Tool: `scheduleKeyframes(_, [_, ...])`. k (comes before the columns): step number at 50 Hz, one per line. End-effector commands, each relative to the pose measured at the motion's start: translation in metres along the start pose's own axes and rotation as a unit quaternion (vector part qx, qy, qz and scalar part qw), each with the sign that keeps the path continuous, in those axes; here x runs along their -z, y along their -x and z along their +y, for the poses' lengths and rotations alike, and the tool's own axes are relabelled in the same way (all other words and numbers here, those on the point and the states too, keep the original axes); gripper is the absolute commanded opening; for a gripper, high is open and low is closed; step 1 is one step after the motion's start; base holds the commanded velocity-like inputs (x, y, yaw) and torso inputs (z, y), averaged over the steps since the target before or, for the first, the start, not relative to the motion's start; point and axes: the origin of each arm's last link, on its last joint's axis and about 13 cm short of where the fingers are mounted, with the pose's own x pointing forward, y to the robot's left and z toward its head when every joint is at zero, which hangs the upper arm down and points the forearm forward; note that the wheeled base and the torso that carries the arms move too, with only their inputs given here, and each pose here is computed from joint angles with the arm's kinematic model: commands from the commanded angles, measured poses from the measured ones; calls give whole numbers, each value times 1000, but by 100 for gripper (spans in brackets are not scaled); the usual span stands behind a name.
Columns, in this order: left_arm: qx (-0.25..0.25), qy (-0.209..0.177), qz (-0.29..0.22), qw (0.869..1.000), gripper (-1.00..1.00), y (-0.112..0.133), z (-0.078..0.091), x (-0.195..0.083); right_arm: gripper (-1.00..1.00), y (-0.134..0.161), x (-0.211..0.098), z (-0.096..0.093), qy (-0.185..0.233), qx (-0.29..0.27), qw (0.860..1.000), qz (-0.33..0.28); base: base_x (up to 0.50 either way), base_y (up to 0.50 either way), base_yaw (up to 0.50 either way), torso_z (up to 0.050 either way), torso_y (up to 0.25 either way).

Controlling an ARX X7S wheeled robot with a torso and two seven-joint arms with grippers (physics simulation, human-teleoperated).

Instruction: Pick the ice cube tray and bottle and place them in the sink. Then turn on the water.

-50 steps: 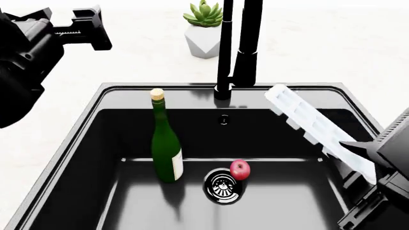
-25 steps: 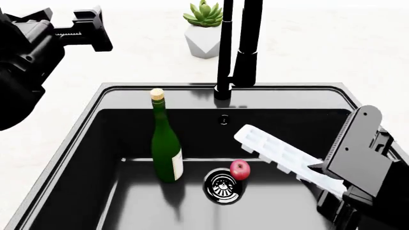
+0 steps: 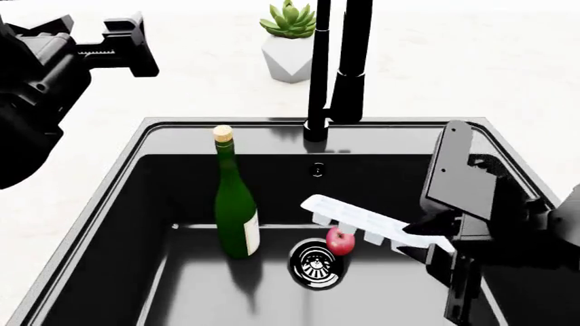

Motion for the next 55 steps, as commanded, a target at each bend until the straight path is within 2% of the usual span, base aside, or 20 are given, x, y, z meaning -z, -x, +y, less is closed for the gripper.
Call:
scheduleKeyframes(1, [0,-1,-2,1000,100,1,0,-1,-100,-13,-7,-14,12,-36,999,15,0,0,0,0,0])
scheduleKeyframes(11, [0,-1,-1,1000,100,1,1,0,-100,-29,-14,-22,22,-46,999,18,0,0,0,0,0])
scheduleKeyframes(15, [-4,0,-3,1000,100,3,2,-2,-100,-51,-11,-26,23,-62,997,27,0,0,0,0,0])
scheduleKeyframes(55, [-6,2,-1,1000,100,3,4,0,-100,-98,7,-18,11,-111,993,44,0,0,0,0,0])
